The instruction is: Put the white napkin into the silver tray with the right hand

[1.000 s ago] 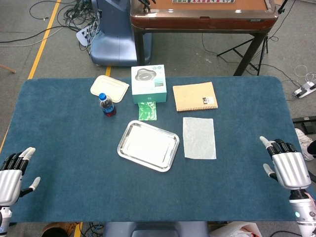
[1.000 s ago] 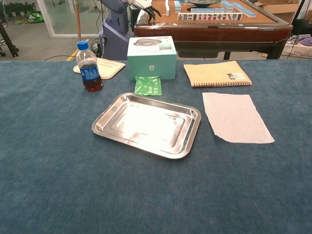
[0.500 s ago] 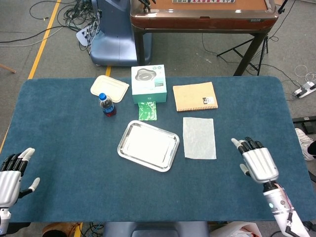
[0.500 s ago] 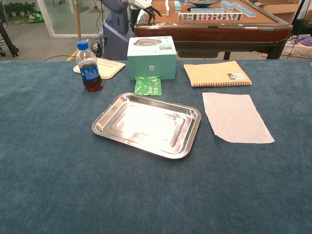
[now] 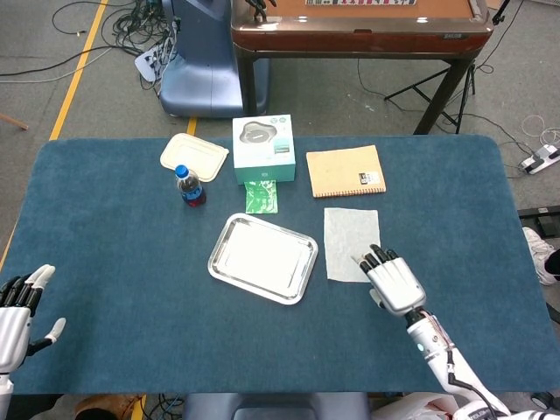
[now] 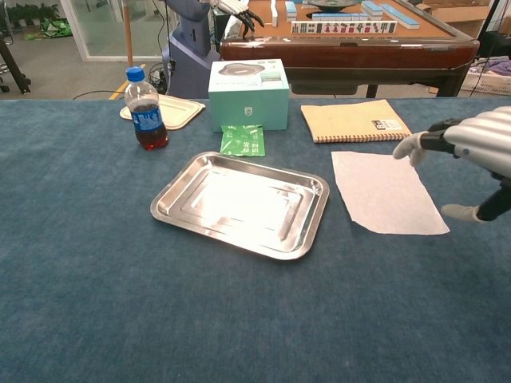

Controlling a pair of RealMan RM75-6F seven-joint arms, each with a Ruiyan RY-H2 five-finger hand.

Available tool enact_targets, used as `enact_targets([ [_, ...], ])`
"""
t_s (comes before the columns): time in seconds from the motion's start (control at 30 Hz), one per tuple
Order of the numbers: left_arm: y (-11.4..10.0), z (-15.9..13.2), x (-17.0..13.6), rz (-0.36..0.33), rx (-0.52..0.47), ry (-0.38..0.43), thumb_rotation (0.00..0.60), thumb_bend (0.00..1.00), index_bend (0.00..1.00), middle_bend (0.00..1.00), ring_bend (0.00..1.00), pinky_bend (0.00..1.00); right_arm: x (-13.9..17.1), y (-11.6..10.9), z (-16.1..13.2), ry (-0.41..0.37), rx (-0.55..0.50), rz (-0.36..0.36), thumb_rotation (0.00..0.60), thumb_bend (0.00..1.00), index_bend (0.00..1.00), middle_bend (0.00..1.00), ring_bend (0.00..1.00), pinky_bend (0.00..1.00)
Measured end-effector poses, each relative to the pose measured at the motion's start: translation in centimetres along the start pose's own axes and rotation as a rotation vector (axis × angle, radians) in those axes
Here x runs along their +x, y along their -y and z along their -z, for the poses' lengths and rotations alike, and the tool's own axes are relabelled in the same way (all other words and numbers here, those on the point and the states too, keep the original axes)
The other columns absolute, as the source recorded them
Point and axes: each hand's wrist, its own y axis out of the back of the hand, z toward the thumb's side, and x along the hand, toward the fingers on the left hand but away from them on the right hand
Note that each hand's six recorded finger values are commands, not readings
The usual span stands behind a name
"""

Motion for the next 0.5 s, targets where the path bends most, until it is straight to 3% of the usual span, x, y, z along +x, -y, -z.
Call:
enact_targets([
  [0.27, -0.1, -0.1, -0.2, -0.002, 0.000, 0.001, 0.600, 0.24, 0.09, 0.12, 0.12, 0.09, -2.4, 1.4, -1.5, -0.016, -0.036, -0.032, 0.600, 0.36, 0.28, 0.26, 0.13, 0.31],
  [0.5, -0.1, -0.3, -0.2, -0.002, 0.000, 0.006, 0.600, 0.24, 0.09, 0.12, 0.12, 0.09, -4.0, 1.8, -2.5, -0.009, -0.042, -0.028, 0.600, 0.27, 0.28, 0.26, 0.13, 0.31],
])
